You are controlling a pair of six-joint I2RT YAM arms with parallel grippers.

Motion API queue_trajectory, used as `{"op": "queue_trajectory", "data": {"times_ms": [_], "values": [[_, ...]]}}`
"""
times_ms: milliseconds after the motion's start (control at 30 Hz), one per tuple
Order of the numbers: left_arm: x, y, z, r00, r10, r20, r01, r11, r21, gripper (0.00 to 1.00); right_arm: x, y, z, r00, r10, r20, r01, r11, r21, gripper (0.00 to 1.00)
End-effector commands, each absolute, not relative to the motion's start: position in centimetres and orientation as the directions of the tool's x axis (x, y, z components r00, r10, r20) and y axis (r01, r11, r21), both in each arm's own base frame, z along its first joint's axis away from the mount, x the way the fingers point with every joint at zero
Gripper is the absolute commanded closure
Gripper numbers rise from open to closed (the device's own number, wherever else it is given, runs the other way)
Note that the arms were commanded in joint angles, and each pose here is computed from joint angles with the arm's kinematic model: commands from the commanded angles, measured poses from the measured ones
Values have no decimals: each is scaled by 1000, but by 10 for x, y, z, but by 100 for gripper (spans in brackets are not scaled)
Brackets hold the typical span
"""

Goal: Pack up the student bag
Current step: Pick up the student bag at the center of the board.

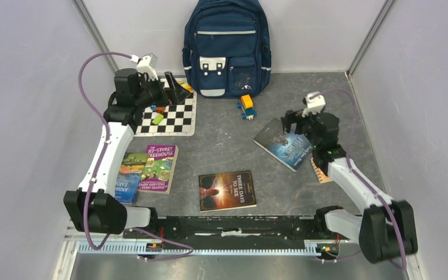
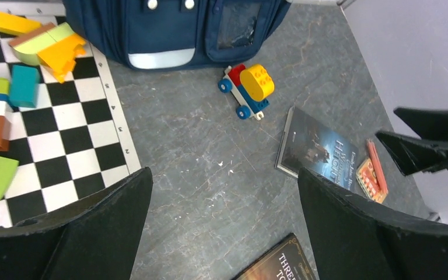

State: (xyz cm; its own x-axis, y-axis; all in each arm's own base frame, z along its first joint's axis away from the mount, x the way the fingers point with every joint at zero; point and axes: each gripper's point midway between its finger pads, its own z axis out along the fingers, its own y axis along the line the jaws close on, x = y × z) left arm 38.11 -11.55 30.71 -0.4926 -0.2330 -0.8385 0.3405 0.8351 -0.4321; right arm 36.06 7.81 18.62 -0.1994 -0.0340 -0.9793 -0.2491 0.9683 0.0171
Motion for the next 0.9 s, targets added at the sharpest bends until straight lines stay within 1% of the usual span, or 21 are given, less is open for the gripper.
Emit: {"op": "queue_trajectory", "data": {"times_ms": [0, 133, 200, 233, 267, 300, 333, 467, 533, 600, 700, 767, 867], "values": [[385, -129, 308, -494, -229, -839, 403, 795, -454, 0, 407, 124, 229, -97, -70, -993, -353, 935, -31, 2], [381, -107, 297, -470, -206, -858, 311, 871, -379, 0, 457, 147, 240, -81, -53, -995, -377, 926, -19, 2], [381, -92, 298, -443, -197, -874, 254, 908, -333, 0, 484, 155, 236, -86, -65, -994, -380, 925, -28, 2], [382, -86, 298, -433, -195, -880, 227, 921, -316, 0, 497, 158, 243, -67, -69, -995, -377, 925, -39, 2], [381, -81, 298, -425, -198, -884, 203, 930, -306, 0, 510, 160, 234, -84, -74, -994, -373, 927, -38, 2], [381, -78, 298, -419, -198, -886, 193, 934, -300, 0, 524, 163, 240, -67, -82, -994, -373, 926, -52, 2], [381, -76, 299, -415, -199, -888, 186, 937, -297, 0, 536, 165, 233, -71, -103, -992, -377, 924, -69, 2], [381, -74, 296, -423, -210, -881, 180, 934, -309, 0, 583, 167, 230, -68, -103, -992, -376, 924, -71, 2], [382, -75, 294, -436, -222, -872, 184, 927, -328, 0, 602, 161, 227, -65, -73, -995, -398, 916, -41, 2], [383, -79, 292, -450, -227, -864, 201, 917, -345, 0, 618, 151, 223, -76, 3, -997, -429, 903, 35, 2], [382, -86, 292, -467, -227, -855, 238, 899, -369, 0, 632, 146, 221, -55, 46, -997, -499, 864, 68, 2], [381, -89, 294, -468, -226, -854, 254, 891, -375, 0, 642, 143, 215, -54, 38, -998, -508, 859, 60, 2], [381, -90, 295, -464, -225, -857, 263, 889, -376, 0, 653, 151, 207, -57, 35, -998, -564, 823, 62, 2]]}}
